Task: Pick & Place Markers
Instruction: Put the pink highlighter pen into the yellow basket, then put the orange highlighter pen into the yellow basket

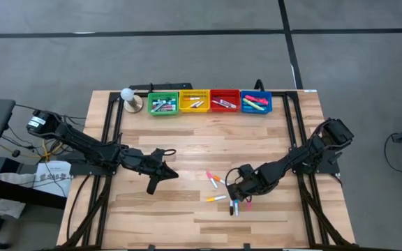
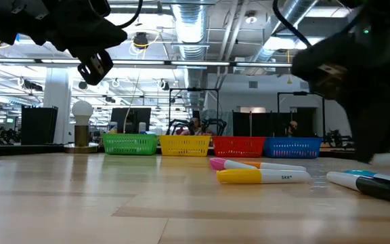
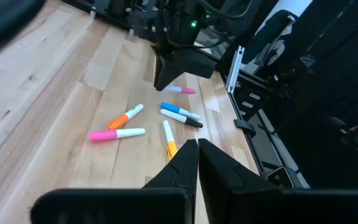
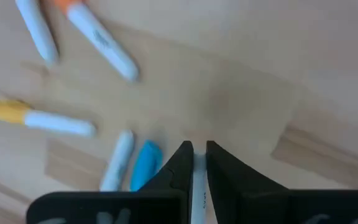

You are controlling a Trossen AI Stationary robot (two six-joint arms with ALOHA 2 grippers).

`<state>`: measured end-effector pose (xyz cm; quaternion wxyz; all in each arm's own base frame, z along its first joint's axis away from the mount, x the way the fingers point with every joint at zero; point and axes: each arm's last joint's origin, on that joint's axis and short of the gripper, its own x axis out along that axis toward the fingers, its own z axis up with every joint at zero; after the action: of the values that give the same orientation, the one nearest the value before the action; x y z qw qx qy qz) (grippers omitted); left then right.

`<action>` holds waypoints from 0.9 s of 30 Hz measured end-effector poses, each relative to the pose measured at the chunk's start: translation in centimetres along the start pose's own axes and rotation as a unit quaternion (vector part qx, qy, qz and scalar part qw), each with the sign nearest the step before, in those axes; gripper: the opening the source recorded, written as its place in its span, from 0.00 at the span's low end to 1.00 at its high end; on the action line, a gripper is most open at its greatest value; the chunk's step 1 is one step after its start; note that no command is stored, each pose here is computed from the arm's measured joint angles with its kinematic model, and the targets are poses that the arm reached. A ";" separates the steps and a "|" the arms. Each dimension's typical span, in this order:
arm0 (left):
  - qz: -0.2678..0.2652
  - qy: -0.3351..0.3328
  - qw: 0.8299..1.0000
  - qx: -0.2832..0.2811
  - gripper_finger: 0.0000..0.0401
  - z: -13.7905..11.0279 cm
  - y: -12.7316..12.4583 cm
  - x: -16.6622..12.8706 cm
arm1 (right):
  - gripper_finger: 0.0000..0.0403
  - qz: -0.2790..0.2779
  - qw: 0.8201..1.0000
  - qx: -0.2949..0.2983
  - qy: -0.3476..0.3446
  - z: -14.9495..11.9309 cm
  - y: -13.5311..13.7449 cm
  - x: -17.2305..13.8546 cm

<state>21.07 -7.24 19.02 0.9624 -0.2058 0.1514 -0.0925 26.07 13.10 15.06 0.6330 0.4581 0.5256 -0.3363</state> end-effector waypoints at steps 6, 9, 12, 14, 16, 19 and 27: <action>0.007 -0.012 1.000 -0.001 0.03 0.2 0.0 0.0 | 0.06 0.015 1.000 0.004 -0.008 0.4 0.1 -0.8; 0.007 -0.013 1.000 -0.001 0.03 0.2 0.0 0.0 | 0.05 0.030 1.000 -0.001 -0.007 0.3 0.4 -0.8; 0.005 -0.017 1.000 -0.002 0.03 0.3 -0.1 0.0 | 0.05 0.052 0.999 -0.004 -0.012 0.5 0.8 -0.9; 0.000 -0.025 1.000 -0.008 0.03 0.4 -0.1 0.0 | 0.05 0.066 0.998 -0.007 -0.017 0.9 1.1 -0.9; -0.005 -0.035 0.999 -0.016 0.03 0.6 -0.2 0.0 | 0.05 0.083 0.996 -0.013 -0.021 1.4 1.5 -0.9; -0.009 -0.042 0.999 -0.019 0.03 0.8 -0.3 0.0 | 0.04 0.115 0.992 -0.023 -0.033 2.3 2.1 -1.1; -0.010 -0.045 0.998 -0.033 0.03 0.8 -0.3 0.0 | 0.00 0.202 0.975 -0.049 -0.076 5.4 3.8 -1.7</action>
<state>21.27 -7.20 19.87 0.9598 -0.2433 0.1088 -0.0881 31.12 9.27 17.68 0.7480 0.4960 0.3884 -0.2091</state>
